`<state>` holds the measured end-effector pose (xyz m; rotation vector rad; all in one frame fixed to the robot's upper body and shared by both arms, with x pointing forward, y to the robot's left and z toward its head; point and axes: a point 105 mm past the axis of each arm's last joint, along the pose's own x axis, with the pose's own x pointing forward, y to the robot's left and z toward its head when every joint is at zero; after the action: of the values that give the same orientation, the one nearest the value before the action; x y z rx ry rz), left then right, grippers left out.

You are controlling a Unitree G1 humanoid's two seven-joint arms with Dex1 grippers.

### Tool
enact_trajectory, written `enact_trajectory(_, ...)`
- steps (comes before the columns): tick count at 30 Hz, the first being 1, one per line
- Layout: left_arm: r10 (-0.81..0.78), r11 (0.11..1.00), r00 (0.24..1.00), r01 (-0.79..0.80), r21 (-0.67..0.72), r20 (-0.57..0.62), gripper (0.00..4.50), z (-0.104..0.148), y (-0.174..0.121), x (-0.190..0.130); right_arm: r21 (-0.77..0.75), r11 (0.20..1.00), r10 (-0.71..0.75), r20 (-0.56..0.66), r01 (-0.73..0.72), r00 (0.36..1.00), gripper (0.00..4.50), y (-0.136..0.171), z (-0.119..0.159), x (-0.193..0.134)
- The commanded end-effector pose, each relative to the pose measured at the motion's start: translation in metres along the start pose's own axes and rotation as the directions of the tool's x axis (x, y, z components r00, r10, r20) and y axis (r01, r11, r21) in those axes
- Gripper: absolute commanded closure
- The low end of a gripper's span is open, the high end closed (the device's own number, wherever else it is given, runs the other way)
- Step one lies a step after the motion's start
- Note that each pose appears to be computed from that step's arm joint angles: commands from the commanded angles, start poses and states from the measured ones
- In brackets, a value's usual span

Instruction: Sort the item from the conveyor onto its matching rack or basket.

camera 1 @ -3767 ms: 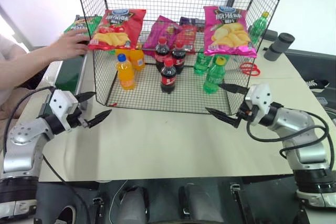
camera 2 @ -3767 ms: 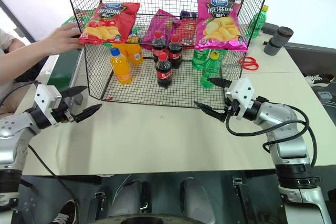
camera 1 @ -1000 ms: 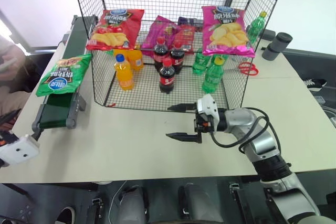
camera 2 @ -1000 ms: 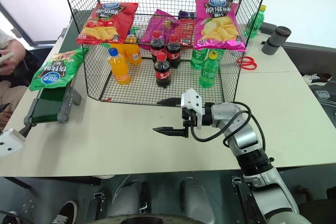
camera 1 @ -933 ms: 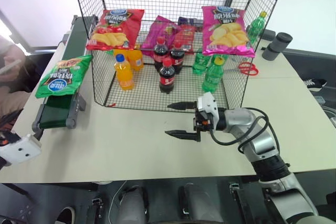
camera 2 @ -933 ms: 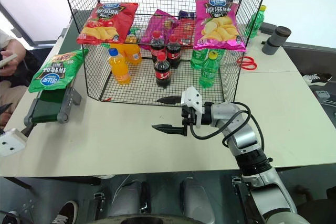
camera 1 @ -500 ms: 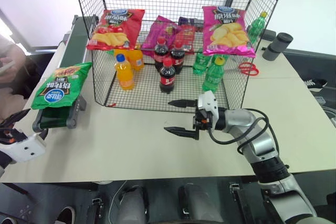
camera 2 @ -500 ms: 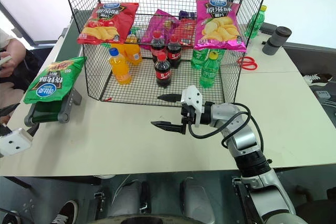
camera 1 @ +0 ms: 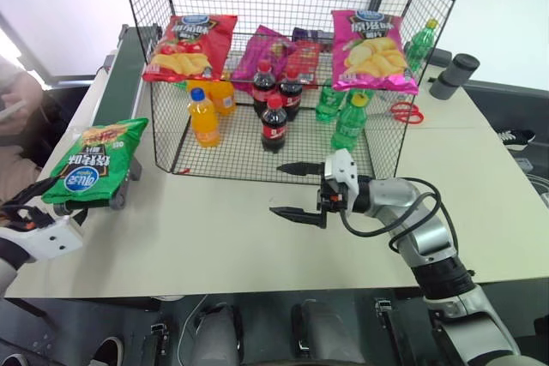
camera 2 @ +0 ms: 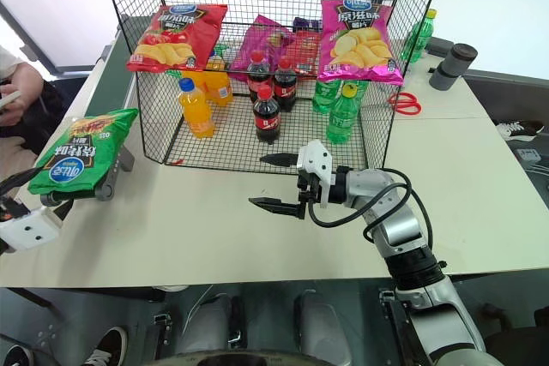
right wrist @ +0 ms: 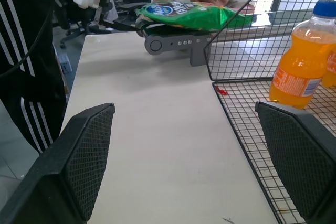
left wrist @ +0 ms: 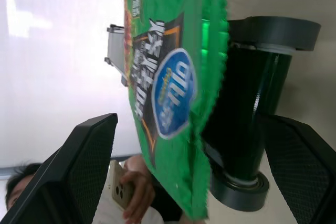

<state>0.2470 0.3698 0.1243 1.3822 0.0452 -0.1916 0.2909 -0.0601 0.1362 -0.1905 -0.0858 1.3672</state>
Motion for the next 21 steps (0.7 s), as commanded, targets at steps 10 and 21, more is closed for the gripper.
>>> enact_trajectory(10, -0.021, 0.999, 0.998, 0.022, -0.026, 0.052, 1.29, 0.011, 0.002, 0.015, -0.062, 0.998, -0.027, 0.022, 0.028, 0.999, 0.0, -0.001, 0.012, -0.003)
enact_trajectory(21, 0.084, 0.992, 0.994, -0.077, -0.103, 0.072, 4.43, 0.017, 0.032, 0.012, -0.077, 0.996, -0.044, 0.01, 0.045, 0.999, 0.0, -0.003, 0.01, -0.006)
